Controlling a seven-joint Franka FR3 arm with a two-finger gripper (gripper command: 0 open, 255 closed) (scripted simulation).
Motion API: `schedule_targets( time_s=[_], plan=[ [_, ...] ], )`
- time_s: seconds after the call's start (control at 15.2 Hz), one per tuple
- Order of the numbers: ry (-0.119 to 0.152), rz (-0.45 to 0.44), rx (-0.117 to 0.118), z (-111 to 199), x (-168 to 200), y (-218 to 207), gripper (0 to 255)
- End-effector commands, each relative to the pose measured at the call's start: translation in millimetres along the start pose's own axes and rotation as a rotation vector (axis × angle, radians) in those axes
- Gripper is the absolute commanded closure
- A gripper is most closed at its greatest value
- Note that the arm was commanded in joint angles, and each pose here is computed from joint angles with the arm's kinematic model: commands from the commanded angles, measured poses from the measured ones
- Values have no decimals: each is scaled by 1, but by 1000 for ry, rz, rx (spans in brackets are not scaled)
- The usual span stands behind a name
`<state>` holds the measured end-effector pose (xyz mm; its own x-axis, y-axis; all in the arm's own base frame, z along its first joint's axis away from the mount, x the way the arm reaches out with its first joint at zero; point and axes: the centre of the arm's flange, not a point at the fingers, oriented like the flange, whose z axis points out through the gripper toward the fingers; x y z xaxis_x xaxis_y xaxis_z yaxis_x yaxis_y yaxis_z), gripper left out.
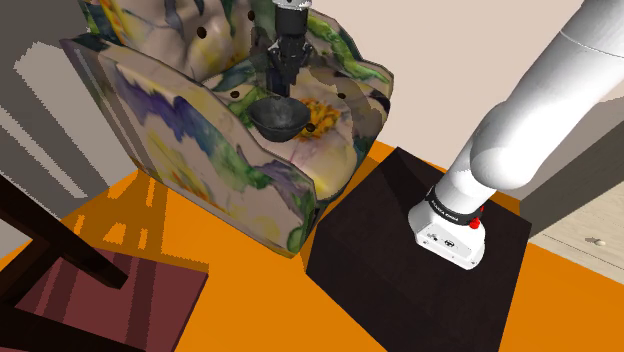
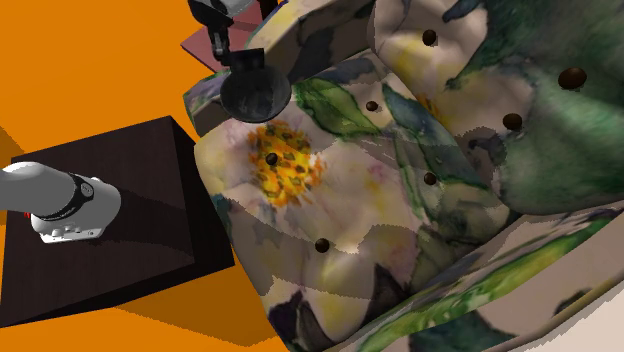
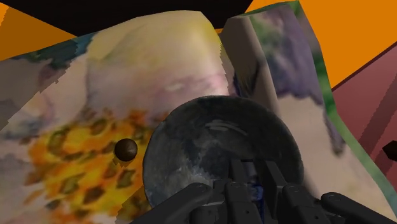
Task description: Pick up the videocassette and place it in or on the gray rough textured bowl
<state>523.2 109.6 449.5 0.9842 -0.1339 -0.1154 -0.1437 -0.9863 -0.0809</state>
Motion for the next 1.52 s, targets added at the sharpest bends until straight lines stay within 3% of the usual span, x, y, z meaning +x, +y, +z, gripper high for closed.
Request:
schedule_targets(
  time_s=[0.0, 0.73, 1.25, 1.32, 1.45],
  plan=[
    [0, 0, 0, 11, 1, 1, 255],
    [0, 0, 0, 68, 7, 6, 255],
    [0, 0, 0, 70, 8, 6, 255],
    [0, 0, 0, 70, 8, 6, 0],
    [0, 0, 0, 70, 8, 6, 0]
  ],
)
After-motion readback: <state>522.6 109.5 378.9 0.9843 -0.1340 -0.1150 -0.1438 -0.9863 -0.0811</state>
